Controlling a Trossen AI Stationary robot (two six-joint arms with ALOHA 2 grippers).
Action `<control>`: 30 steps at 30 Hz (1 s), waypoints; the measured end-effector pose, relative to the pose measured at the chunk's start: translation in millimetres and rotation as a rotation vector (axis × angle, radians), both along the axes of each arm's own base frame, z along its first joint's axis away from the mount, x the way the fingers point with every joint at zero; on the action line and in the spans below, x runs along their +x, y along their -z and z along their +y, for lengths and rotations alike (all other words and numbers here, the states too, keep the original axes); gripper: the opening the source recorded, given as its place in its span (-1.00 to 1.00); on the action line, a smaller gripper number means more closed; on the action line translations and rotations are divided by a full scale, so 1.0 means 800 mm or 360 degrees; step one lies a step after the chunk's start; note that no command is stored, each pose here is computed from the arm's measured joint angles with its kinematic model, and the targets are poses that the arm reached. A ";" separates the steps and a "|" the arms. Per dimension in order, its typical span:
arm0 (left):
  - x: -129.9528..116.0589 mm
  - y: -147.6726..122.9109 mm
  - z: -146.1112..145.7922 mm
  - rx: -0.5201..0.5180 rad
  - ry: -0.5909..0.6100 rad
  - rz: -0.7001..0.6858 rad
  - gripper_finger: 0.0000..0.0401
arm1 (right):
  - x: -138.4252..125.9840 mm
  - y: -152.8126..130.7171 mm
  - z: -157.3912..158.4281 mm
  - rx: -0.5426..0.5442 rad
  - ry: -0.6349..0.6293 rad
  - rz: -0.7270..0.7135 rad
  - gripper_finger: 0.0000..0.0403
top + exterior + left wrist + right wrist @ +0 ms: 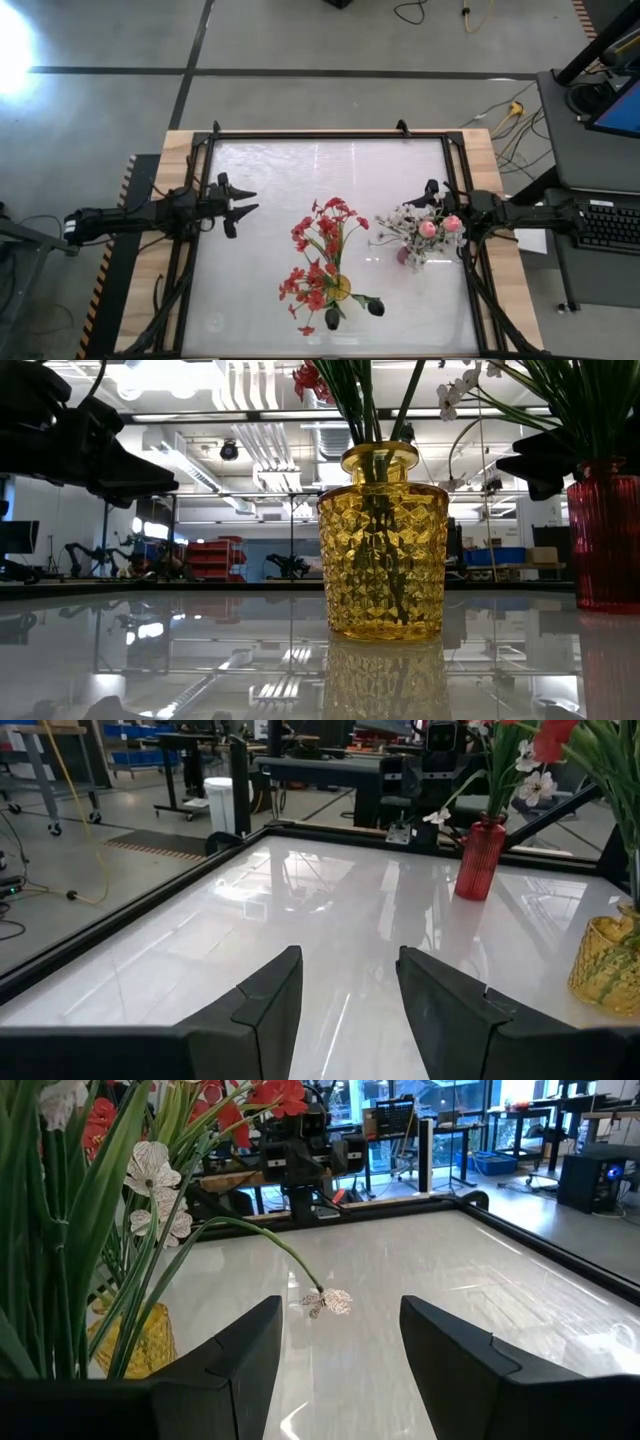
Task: Sort flowers into vase by color
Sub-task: Return to Home Position
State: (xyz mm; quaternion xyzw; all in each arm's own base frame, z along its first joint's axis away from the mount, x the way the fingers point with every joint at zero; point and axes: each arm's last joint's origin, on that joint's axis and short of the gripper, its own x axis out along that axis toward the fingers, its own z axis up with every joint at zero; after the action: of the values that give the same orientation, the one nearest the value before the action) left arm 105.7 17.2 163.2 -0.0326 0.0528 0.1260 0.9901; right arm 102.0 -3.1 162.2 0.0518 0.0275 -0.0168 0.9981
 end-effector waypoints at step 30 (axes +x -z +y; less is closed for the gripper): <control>0.001 0.002 0.000 -0.0002 0.0001 0.0022 -0.23 | 0.000 0.000 0.000 -0.0001 0.0000 0.0001 -0.03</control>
State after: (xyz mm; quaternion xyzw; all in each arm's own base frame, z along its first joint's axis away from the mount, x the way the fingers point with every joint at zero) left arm 106.5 17.2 162.0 -0.0325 0.0599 0.1260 0.9897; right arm 102.0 -3.1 162.1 0.0514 0.0277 -0.0167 0.9982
